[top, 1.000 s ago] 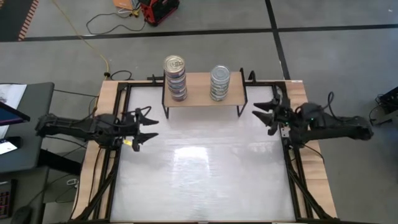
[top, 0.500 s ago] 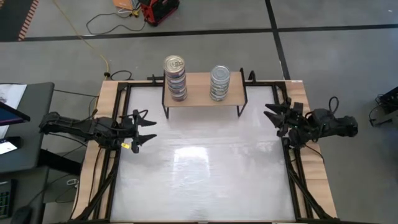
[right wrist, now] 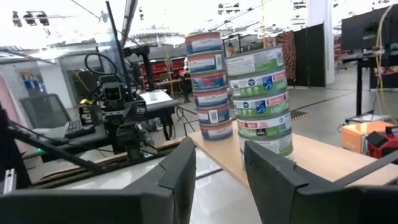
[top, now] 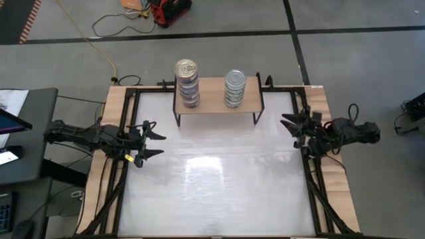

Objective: Stack canned seafood by type on shelf
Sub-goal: Return to Home Position

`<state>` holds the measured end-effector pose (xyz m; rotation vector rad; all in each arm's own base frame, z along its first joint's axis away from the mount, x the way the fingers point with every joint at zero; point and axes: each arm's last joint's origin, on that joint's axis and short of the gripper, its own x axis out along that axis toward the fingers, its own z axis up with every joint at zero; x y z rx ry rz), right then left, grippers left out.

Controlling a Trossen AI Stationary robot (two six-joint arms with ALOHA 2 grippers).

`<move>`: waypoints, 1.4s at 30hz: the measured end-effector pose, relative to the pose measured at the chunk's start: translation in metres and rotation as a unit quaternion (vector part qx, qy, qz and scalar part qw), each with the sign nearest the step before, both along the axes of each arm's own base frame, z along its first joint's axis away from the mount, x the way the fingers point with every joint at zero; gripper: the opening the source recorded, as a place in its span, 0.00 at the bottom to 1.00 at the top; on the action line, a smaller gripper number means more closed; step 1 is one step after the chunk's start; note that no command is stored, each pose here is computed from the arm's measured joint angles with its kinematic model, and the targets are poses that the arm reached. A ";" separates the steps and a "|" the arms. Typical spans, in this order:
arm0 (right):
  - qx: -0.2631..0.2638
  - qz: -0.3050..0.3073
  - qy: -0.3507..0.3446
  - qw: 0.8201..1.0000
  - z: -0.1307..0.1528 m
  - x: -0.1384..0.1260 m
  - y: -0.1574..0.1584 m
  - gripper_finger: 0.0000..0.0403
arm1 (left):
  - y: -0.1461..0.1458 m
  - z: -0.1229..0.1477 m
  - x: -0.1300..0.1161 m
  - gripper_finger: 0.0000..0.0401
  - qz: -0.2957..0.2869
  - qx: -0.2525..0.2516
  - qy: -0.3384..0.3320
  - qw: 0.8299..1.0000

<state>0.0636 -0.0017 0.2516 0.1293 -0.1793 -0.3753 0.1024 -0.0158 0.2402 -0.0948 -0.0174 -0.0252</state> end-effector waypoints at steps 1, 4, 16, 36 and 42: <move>0.000 0.002 0.001 1.000 0.000 0.000 0.000 0.39 | 0.000 -0.001 0.000 0.62 -0.002 -0.001 0.003 1.000; 0.008 0.010 0.007 1.000 -0.005 0.002 0.002 0.38 | 0.000 -0.003 0.000 0.62 -0.001 -0.009 0.010 1.000; 0.009 0.016 0.005 1.000 -0.047 0.021 0.008 0.35 | -0.004 -0.048 0.008 0.62 -0.020 -0.024 -0.010 0.999; 0.002 0.068 0.037 0.997 -0.069 0.026 0.018 0.35 | -0.006 -0.062 -0.002 0.62 -0.093 0.011 -0.003 0.996; -0.004 0.066 0.058 0.996 -0.073 0.026 0.018 0.35 | -0.004 -0.065 -0.002 0.62 -0.052 0.026 0.002 0.998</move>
